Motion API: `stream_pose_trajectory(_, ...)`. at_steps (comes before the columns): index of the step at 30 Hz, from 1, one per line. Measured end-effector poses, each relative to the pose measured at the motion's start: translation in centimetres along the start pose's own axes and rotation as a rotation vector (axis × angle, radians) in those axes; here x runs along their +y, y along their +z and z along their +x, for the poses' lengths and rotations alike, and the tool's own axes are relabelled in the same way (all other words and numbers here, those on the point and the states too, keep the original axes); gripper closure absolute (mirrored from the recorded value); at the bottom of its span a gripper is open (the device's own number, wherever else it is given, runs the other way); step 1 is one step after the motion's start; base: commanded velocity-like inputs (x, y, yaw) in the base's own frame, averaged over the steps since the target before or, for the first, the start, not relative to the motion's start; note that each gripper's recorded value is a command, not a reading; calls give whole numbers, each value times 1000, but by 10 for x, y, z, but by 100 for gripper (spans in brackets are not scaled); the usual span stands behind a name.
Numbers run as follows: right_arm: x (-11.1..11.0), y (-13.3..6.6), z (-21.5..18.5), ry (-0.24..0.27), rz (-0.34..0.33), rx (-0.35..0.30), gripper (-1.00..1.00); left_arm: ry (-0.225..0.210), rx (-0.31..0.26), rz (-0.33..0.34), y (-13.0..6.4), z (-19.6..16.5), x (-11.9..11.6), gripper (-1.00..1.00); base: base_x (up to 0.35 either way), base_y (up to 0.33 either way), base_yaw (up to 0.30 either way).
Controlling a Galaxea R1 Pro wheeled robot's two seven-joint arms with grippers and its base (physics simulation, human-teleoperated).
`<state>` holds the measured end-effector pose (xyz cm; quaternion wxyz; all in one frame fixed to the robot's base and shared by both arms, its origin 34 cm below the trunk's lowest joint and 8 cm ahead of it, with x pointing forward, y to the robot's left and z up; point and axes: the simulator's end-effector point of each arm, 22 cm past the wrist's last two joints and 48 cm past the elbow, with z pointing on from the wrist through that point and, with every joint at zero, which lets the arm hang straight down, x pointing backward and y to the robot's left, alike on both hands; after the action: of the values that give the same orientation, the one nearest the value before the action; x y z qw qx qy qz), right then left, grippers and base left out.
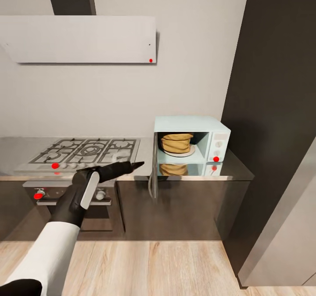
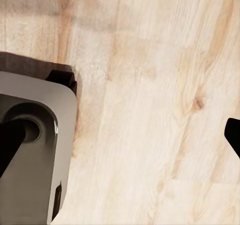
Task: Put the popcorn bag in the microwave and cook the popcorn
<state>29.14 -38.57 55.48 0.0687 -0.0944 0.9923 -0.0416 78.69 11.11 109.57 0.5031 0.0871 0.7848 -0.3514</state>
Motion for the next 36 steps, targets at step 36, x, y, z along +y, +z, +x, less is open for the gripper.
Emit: stream_pose_trajectory(36,16,1,-3,12,-29,-5,-100,106,95,233,16,34,-74,-100,57,39,-14)
